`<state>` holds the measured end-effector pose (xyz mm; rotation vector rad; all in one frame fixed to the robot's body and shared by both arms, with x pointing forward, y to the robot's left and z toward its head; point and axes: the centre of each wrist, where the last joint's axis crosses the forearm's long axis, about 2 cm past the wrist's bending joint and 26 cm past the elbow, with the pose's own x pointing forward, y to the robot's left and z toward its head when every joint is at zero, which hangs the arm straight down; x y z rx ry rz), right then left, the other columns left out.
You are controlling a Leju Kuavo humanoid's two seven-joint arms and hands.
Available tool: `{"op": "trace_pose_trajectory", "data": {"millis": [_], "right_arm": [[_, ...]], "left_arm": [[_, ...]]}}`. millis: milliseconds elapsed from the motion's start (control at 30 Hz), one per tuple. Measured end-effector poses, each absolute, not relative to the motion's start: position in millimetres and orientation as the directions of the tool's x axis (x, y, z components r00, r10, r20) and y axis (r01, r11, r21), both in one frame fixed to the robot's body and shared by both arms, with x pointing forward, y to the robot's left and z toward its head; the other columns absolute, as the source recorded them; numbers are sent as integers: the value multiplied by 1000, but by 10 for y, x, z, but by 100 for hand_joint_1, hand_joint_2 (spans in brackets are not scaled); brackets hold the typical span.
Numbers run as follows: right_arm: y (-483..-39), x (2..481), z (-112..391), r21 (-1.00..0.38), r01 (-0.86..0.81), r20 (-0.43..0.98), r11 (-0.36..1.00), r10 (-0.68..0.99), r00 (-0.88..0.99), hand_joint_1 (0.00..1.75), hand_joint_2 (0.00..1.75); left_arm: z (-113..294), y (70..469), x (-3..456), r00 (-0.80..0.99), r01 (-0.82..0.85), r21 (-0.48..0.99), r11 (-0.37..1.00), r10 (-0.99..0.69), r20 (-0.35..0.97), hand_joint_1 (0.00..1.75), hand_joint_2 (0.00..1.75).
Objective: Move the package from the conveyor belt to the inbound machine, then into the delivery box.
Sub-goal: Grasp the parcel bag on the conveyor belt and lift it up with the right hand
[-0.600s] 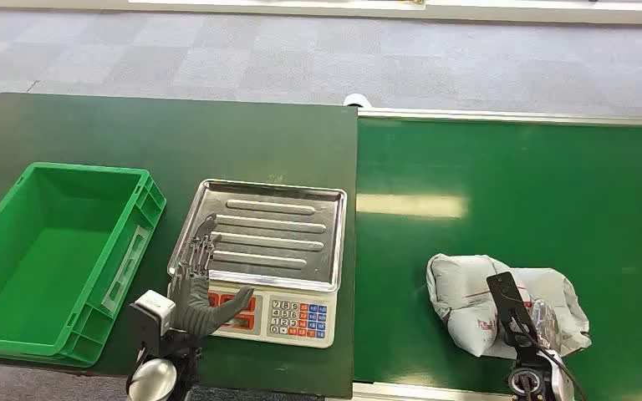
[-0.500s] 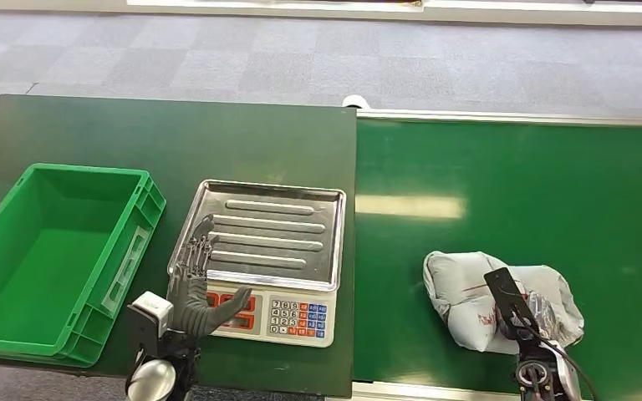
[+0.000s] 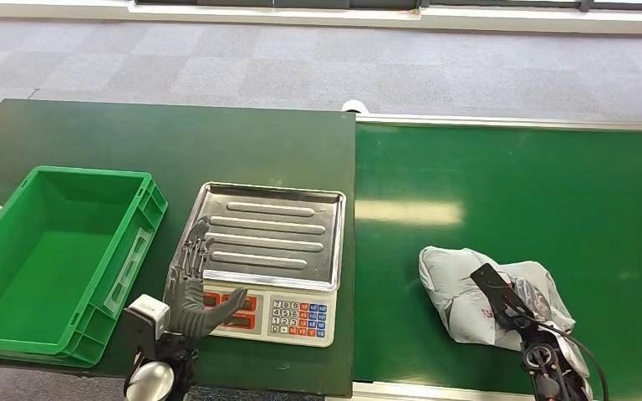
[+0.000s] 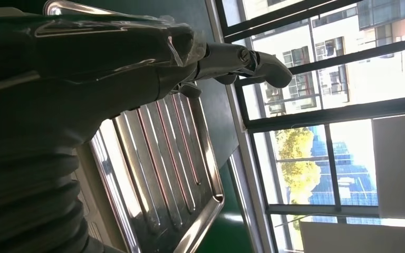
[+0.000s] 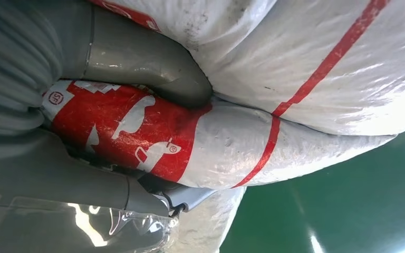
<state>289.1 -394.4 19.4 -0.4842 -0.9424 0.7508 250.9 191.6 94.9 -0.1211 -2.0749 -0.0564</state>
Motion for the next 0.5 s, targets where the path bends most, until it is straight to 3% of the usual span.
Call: {"op": "trace_pose_trajectory", "data": {"millis": [267,500], "right_arm": [[-4374,2973,418,-698,-292,571,654,754,324,175,175],[-4777,3367,1140,-808,-86,560,583,805,195,175,175]], "left_arm": [[899,1940,2469,-483,82,-22,996,59,874,0,175],[817,2020,2385,-476,45,-19,999,38,879,0,175]]}}
